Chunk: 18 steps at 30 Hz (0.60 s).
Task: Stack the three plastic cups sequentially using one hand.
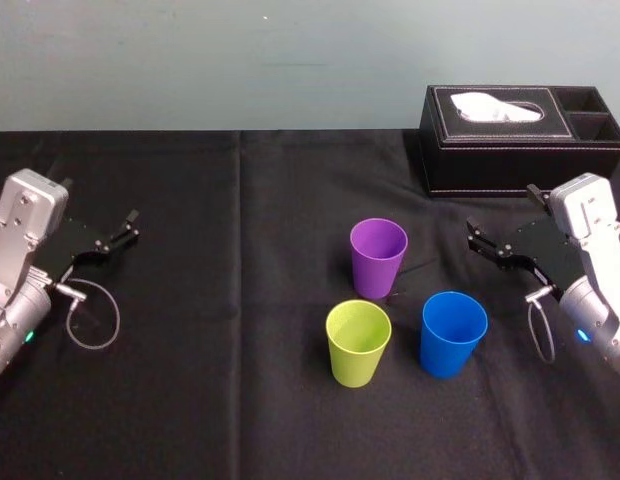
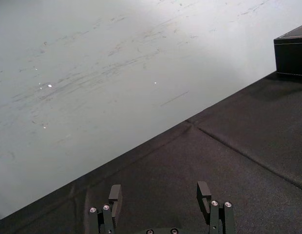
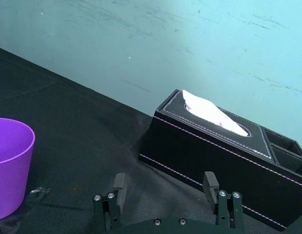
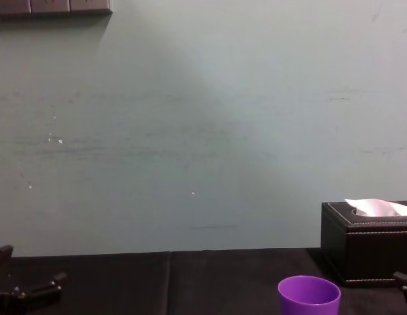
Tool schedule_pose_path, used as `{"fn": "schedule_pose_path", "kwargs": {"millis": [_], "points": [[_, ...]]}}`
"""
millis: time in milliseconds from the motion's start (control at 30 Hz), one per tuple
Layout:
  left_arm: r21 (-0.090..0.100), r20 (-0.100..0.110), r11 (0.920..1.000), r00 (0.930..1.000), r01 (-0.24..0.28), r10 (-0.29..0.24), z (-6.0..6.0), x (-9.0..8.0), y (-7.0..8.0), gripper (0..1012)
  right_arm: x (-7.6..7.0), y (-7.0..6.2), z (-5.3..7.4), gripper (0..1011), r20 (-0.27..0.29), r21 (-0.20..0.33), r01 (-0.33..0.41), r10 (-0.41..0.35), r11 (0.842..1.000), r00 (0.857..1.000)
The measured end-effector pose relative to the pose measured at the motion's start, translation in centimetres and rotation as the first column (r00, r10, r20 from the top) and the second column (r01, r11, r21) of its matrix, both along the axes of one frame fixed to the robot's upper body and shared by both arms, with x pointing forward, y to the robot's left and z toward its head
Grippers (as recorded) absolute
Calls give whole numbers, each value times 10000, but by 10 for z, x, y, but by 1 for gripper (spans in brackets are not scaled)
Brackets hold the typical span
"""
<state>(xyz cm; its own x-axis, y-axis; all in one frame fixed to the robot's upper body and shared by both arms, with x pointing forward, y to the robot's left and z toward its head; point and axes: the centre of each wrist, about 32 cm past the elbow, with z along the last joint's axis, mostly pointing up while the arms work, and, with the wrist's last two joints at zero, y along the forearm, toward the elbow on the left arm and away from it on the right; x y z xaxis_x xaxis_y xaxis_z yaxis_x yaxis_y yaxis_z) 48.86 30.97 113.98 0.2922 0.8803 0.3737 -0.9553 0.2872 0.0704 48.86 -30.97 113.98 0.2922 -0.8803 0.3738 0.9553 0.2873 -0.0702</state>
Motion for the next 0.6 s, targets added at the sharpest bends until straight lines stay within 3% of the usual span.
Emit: {"fn": "schedule_pose_path", "kwargs": {"millis": [600], "points": [[0,0,10000,10000,1,-1,0,0,0,1011,0,0,0,1000,0,0,-1,1,10000,10000]]}}
